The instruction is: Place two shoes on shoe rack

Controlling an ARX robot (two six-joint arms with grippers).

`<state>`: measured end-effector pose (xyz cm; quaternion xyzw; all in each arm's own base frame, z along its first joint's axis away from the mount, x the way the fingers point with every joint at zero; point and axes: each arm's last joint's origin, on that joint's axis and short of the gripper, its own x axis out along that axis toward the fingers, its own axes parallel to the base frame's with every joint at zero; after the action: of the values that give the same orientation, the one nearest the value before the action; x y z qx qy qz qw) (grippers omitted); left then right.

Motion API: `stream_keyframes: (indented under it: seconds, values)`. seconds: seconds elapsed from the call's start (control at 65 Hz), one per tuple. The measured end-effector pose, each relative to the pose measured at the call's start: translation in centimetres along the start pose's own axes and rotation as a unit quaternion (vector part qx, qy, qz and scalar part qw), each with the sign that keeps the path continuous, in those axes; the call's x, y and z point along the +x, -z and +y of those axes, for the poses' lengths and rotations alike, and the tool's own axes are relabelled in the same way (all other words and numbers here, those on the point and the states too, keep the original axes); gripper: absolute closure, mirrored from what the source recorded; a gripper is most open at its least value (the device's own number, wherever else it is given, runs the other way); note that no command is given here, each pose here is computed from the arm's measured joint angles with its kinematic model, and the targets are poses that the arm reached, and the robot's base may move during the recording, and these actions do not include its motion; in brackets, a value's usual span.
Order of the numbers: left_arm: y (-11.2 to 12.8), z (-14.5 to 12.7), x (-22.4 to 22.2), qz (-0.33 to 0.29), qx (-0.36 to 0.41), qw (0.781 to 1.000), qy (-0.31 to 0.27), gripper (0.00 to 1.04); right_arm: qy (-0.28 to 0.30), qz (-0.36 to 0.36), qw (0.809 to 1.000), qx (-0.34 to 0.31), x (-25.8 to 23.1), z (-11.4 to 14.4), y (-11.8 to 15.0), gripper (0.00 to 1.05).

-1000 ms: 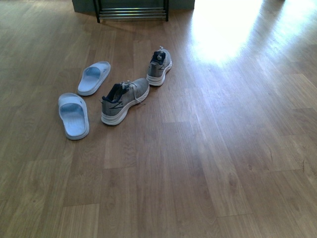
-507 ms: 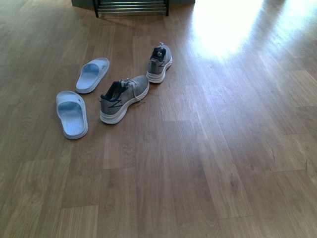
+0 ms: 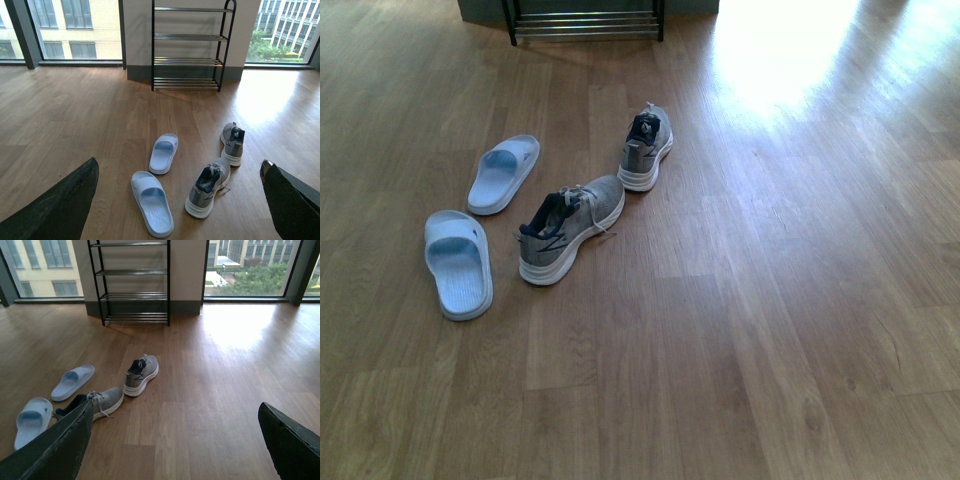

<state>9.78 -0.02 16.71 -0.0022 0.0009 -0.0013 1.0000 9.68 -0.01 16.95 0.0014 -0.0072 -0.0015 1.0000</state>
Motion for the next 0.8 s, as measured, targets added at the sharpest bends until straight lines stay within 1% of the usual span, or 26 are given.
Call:
stream_keyframes:
  seconds: [0.8]
  values:
    - [0.0,0.01,0.0,0.0,0.0,1.0,-0.002,0.09,-0.002,0.0,1.0,0.0,0.0,0.01,0.02,0.09]
